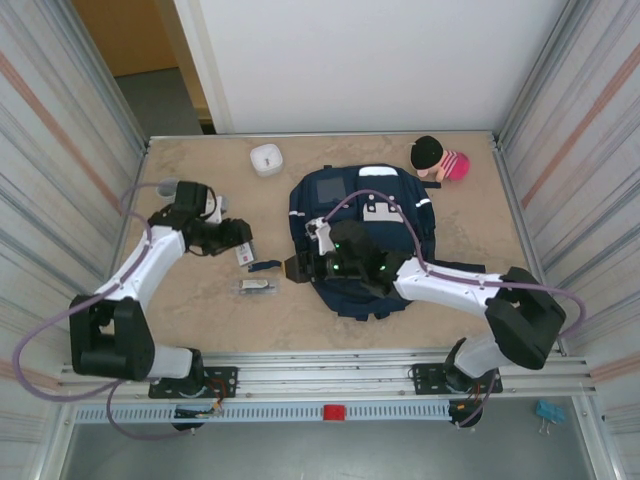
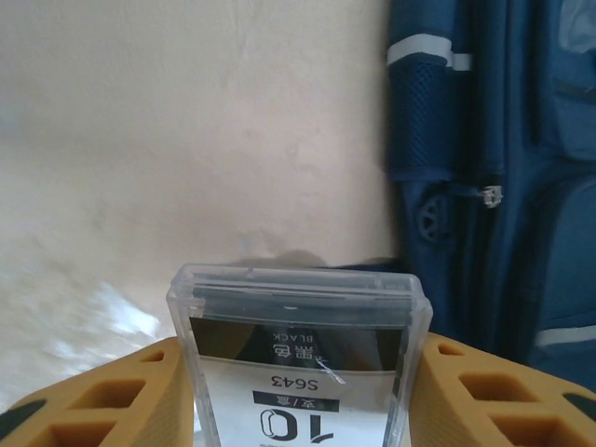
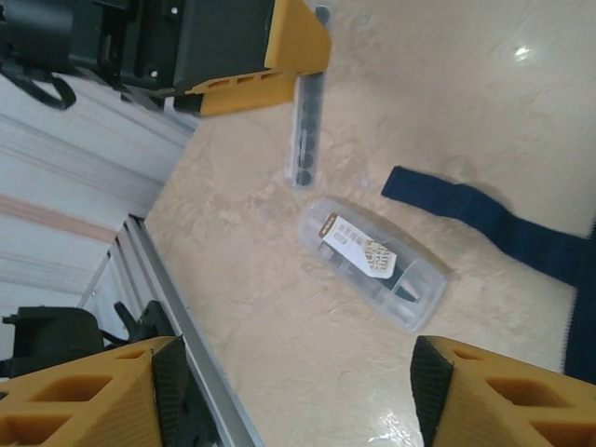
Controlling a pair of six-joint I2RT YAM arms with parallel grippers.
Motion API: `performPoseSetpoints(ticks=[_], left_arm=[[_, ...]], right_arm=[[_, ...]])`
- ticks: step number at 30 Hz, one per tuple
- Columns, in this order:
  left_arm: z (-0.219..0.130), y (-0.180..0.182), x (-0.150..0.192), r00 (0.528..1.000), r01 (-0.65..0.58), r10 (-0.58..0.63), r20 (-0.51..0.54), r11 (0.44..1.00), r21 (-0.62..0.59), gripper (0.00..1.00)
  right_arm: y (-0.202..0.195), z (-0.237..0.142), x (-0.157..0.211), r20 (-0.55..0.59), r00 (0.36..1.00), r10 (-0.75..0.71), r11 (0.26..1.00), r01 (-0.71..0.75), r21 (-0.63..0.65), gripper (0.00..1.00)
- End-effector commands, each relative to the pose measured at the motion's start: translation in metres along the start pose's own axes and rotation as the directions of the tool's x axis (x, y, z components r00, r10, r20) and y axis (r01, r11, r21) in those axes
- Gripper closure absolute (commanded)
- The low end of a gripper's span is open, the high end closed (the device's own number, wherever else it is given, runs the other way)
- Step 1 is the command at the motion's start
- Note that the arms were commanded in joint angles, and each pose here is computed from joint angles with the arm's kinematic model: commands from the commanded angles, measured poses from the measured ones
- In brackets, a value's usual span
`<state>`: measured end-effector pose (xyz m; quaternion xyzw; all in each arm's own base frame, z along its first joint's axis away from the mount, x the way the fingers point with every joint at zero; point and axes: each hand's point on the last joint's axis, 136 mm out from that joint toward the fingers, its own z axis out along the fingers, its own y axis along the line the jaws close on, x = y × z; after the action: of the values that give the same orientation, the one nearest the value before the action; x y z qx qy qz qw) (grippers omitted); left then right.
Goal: Pack the student bag
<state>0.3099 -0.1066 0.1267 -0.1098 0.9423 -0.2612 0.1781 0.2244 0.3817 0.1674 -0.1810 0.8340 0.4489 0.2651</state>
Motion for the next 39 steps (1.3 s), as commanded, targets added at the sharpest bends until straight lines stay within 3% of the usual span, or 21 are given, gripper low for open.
performPoseSetpoints(ticks=[1,7,18,30,39], left_arm=[[-0.007,-0.026,0.0,0.971,0.23,-0.24,0.024,0.953,0.199,0.55],[-0.008,-0.032,0.017,0.943,0.328,-0.33,-0.037,0.911,0.249,0.56],[-0.005,-0.032,0.03,0.938,0.346,-0.34,-0.067,0.907,0.239,0.57],[-0.006,-0.034,0.033,0.935,0.353,-0.347,-0.07,0.901,0.25,0.57],[-0.012,-0.036,0.031,0.95,0.311,-0.31,-0.04,0.923,0.226,0.47]], right_arm=[[0.002,0.012,-0.004,0.028,1.0,0.006,1.0,-0.005,-0.018,0.36],[-0.001,0.036,0.001,-0.015,1.0,0.007,0.999,-0.008,-0.034,0.41],[0.007,0.064,-0.004,-0.046,0.998,-0.034,0.997,0.031,-0.068,0.49],[0.01,0.074,-0.016,-0.041,0.996,-0.074,0.996,0.071,-0.053,0.79],[0.019,0.055,-0.022,-0.017,0.995,-0.099,0.994,0.098,-0.057,0.87]])
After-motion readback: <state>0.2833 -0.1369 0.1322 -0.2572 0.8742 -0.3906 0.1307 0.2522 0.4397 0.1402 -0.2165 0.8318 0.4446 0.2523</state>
